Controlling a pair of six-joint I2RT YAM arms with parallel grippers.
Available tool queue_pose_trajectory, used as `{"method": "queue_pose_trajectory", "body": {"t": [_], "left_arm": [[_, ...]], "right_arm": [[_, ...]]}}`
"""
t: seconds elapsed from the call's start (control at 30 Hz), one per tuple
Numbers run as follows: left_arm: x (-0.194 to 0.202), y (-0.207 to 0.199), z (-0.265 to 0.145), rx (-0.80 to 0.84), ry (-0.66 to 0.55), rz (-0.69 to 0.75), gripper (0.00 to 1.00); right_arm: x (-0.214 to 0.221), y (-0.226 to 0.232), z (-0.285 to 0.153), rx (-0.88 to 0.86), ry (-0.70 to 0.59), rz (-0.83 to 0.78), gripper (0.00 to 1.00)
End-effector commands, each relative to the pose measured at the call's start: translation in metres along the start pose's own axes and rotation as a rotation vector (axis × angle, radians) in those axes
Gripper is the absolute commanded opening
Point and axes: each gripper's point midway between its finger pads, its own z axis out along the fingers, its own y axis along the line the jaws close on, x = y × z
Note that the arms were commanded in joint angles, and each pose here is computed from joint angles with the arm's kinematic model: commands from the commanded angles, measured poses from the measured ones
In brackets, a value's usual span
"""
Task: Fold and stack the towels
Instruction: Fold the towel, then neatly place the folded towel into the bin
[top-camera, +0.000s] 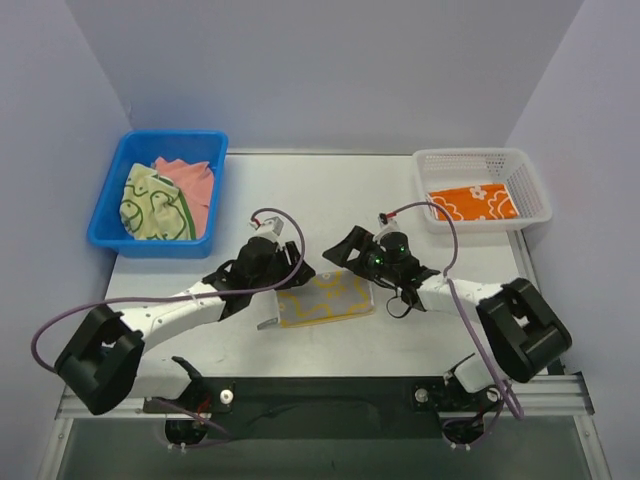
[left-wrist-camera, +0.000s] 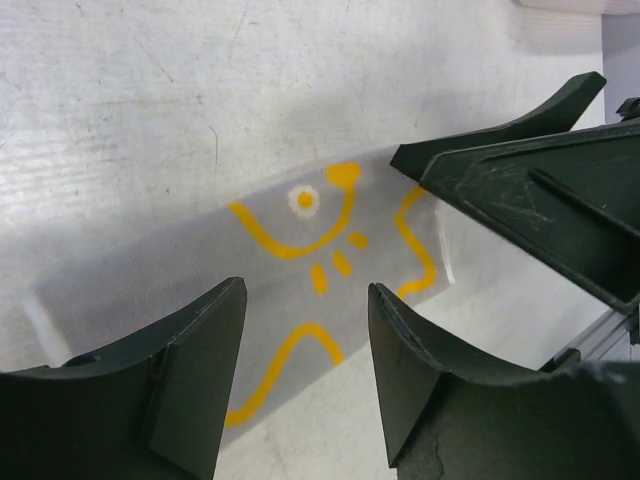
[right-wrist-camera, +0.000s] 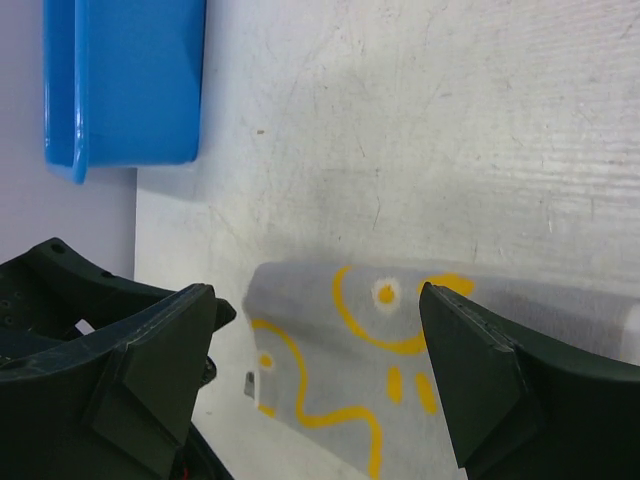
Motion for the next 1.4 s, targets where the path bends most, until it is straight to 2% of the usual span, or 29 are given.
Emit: {"method": "queue_pose_trajectory", "body": {"t": [0.0,0.1,0.13,0.23,0.27,0.4,0.5,0.63,0.77,0.8,0.83,0.97,1.03,1.13,1.37], "left_arm": [[-0.039,-0.03,0.018,0.107,-0.137,-0.007,0.62],[-0.02,0.0,0.038,0.04,-0.083,-0.016,0.56],[-0.003,0.02,0.044,0.01,-0.058,-0.048,0.52],[0.008,0.054,0.05,-0.027,-0.076,-0.161,0.47],[0.027,0.075,0.046,-0.064,-0.051,-0.186,0.45],[0.045,0.1,0.04,-0.096,-0.049,-0.26,0.42],[0.049,0.106,0.038,-0.103,-0.054,-0.274,0.41],[0.023,0.085,0.027,-0.018,-0.104,-0.242,0.42],[-0.002,0.05,0.011,0.039,-0.118,-0.148,0.42],[0.006,0.046,0.007,0.027,-0.084,-0.117,0.43],[-0.009,0.026,-0.003,0.074,-0.117,-0.101,0.43],[-0.007,-0.008,-0.024,0.114,-0.075,-0.052,0.43],[0.012,-0.019,-0.03,0.138,0.0,-0.043,0.43],[0.043,-0.019,-0.03,0.151,0.097,-0.097,0.43],[0.103,0.029,-0.013,0.036,0.225,-0.261,0.4]], "right_arm": [[-0.028,0.034,0.014,-0.169,-0.141,0.02,0.85],[-0.011,0.01,0.026,-0.14,-0.128,0.038,0.88],[0.001,-0.009,0.027,-0.107,-0.12,0.063,0.88],[0.024,-0.056,0.02,-0.009,-0.125,0.109,0.89],[0.025,-0.068,0.017,0.031,-0.141,0.114,0.89],[0.039,-0.108,0.007,0.146,-0.126,0.127,0.89],[0.035,-0.11,0.002,0.135,-0.149,0.147,0.9],[0.015,-0.09,-0.006,0.072,-0.172,0.141,0.93],[0.006,-0.053,-0.015,-0.016,-0.113,0.069,0.93],[0.006,-0.046,-0.017,-0.029,-0.098,0.061,0.93],[0.003,-0.037,-0.023,-0.046,-0.095,0.052,0.93],[0.01,-0.019,-0.04,-0.106,-0.049,0.044,0.92],[0.018,-0.021,-0.048,-0.107,-0.031,0.067,0.92],[0.024,-0.027,-0.059,-0.103,-0.044,0.103,0.85],[0.065,-0.109,-0.081,0.142,-0.031,0.268,0.79]]}}
